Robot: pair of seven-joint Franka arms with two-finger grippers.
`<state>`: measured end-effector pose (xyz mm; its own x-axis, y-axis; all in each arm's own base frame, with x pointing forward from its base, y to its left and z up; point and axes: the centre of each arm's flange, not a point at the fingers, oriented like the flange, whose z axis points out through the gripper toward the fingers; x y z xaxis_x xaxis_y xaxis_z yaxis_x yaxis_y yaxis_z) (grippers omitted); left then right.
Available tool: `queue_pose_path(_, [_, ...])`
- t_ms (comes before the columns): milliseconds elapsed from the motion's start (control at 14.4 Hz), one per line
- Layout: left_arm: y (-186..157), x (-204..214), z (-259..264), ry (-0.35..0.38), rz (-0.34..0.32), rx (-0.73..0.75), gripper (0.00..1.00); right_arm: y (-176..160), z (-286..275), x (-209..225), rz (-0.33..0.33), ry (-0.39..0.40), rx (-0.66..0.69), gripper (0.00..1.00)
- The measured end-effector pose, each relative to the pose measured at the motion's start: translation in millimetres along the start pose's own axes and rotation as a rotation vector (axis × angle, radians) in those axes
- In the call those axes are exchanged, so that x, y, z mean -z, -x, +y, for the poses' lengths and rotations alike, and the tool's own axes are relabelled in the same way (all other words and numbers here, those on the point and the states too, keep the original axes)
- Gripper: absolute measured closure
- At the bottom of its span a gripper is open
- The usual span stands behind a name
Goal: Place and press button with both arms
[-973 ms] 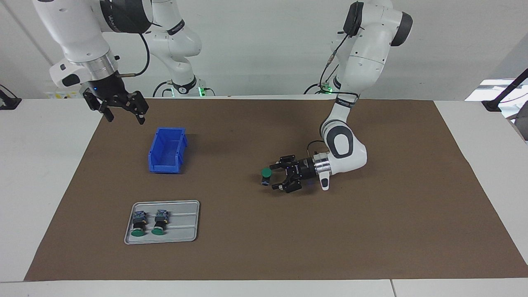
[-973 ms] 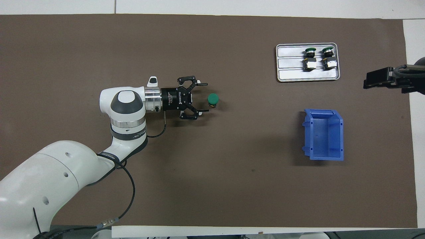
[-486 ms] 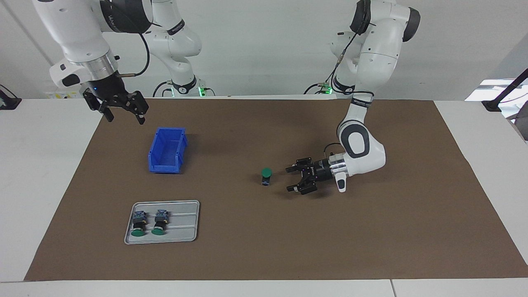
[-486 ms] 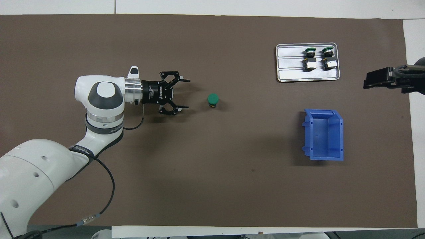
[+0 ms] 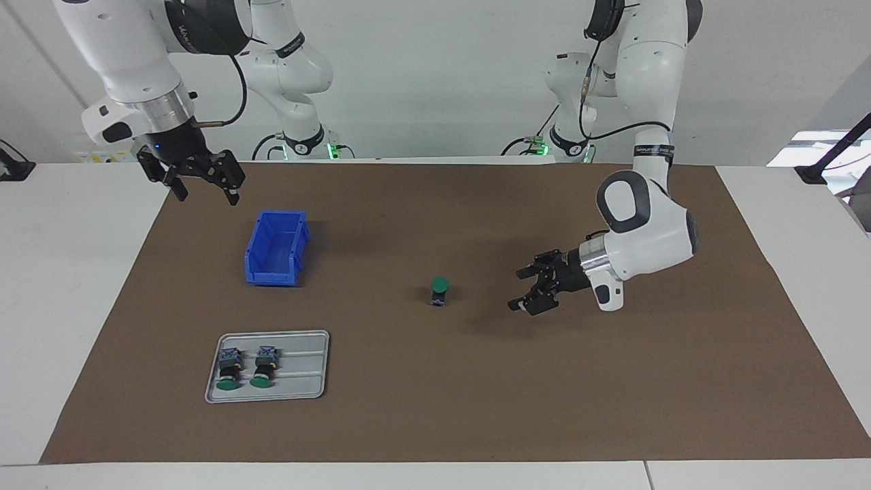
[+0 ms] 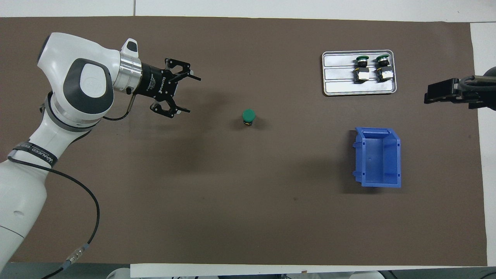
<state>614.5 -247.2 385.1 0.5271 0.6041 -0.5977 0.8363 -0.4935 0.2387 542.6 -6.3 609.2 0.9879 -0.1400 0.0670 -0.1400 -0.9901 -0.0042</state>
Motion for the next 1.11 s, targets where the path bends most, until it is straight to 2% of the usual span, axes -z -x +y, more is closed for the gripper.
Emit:
queue_pose_path(278, [19,0,1,-0.137,0.132,-0.107,0.00,0,0,0,0.000,0.000,0.000,0.01])
queue_pose_path(486, [51,19,10,-0.258,0.232,-0.203,0.00,0,0,0,0.000,0.000,0.000,0.01])
queue_pose_path(764, [103,28,26,-0.417,0.448,-0.360,0.00,0,0,0,0.000,0.000,0.000,0.01])
queue_pose_path(834, [115,29,33,-0.427,0.485,-0.394,0.00,0,0,0,0.000,0.000,0.000,0.01])
queue_pose_path(973, [136,27,52,-0.404,0.517,-0.446,0.01,0,0,0,0.000,0.000,0.000,0.01])
queue_pose_path(1112, [156,17,67,-0.388,0.519,-0.522,0.18,0,0,0,0.000,0.000,0.000,0.01])
